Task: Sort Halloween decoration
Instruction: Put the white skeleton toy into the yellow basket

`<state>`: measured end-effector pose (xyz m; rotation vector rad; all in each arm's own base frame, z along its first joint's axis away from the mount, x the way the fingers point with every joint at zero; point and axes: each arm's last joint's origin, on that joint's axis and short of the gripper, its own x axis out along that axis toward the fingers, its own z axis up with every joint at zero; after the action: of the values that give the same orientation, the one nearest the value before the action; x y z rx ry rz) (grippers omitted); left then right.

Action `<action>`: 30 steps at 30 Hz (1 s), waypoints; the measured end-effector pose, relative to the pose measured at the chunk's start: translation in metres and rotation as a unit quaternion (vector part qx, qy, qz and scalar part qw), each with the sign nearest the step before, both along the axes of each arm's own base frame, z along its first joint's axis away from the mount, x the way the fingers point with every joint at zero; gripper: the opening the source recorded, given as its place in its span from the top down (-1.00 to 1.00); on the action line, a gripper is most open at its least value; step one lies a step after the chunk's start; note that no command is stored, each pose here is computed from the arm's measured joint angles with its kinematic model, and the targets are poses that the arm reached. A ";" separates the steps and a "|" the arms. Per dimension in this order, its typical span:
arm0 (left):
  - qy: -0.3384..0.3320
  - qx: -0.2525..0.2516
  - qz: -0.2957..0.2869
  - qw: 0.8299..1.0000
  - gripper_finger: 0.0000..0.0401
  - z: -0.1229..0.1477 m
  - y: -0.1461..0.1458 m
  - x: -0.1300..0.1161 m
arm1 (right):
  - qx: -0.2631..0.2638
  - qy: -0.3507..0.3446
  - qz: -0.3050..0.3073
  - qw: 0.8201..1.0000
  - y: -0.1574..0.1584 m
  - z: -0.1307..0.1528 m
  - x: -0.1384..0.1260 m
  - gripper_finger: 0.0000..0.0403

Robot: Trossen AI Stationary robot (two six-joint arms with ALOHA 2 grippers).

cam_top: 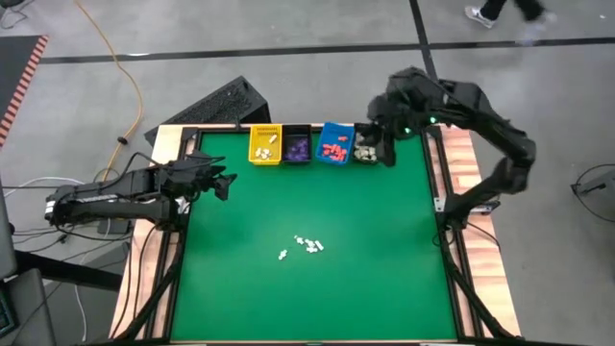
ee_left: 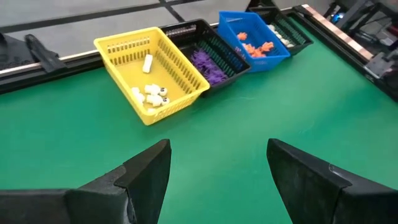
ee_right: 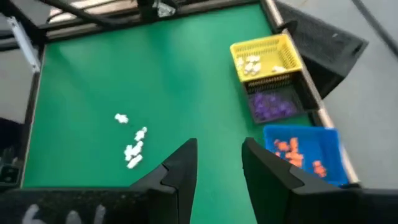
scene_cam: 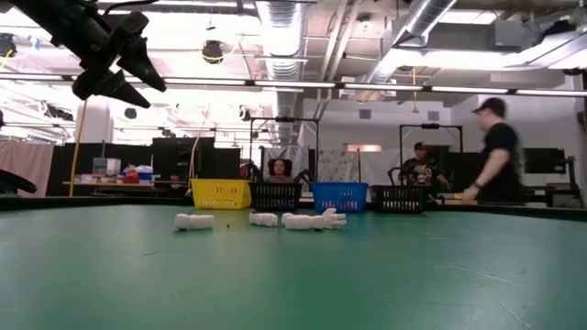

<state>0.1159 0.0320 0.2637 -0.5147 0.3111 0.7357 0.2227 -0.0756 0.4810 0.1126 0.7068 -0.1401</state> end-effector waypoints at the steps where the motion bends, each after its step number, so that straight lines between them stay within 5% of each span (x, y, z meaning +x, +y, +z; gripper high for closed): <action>1: -0.002 -0.002 -0.004 1.000 -0.28 0.000 0.000 0.000 | 0.001 0.001 0.001 1.000 0.005 -0.007 -0.002 0.25; 8: -0.016 -0.001 -0.012 1.000 -0.28 0.003 0.000 0.002 | 0.035 -0.028 -0.021 0.999 0.035 -0.073 -0.018 0.27; 15: -0.020 0.001 -0.013 1.000 -0.28 0.004 0.000 0.002 | 0.055 -0.127 -0.019 0.990 0.062 -0.143 0.001 0.28; 22: -0.019 0.002 -0.012 1.000 -0.28 0.003 0.000 0.002 | 0.109 -0.110 -0.033 0.987 0.093 -0.222 0.027 0.28; 30: -0.012 0.012 -0.017 1.000 -0.28 0.003 0.000 0.002 | 0.091 -0.080 -0.034 0.992 0.130 -0.273 0.060 0.28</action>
<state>0.1181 0.0318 0.2671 -0.4933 0.2880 0.6992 0.2828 0.0542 0.2083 0.3187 0.5554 -0.1305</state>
